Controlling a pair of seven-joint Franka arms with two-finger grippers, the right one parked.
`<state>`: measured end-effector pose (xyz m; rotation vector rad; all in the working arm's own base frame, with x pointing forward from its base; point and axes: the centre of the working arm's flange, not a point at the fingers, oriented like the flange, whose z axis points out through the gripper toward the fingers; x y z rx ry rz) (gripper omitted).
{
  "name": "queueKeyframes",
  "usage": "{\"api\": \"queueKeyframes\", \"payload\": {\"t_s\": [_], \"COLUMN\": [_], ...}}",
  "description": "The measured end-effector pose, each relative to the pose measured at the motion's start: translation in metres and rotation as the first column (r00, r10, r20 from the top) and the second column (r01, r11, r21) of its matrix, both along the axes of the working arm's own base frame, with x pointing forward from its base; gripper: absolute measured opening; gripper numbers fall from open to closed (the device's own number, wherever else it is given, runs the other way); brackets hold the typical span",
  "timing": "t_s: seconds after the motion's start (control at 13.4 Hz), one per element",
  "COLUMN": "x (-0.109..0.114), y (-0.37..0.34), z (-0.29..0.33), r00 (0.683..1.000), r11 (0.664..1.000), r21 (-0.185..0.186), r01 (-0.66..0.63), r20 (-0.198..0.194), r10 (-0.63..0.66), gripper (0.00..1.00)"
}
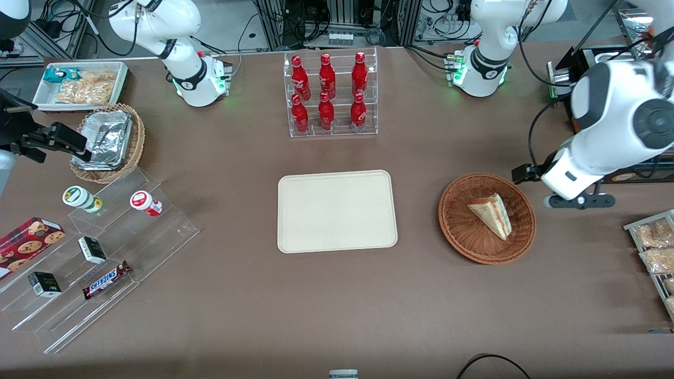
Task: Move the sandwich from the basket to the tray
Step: 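Move the left gripper down over the wrapped sandwich in the wicker basket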
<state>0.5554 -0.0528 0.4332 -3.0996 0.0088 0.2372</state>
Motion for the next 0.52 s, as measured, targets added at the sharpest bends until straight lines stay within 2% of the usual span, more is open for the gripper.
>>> {"api": "queueKeyframes", "payload": {"t_s": [0.3,0.52], "x": [-0.002,-0.009], "y": [-0.013,-0.02], "z": [-0.041,-0.073], "r00": [0.997,0.97], "r11": [0.997,0.974], "r21": [0.01,0.005], "r01": [-0.075,-0.227], "r20": [0.024,0.095], "r10": [0.075,0.226], "gripper": [1.0,1.0]}}
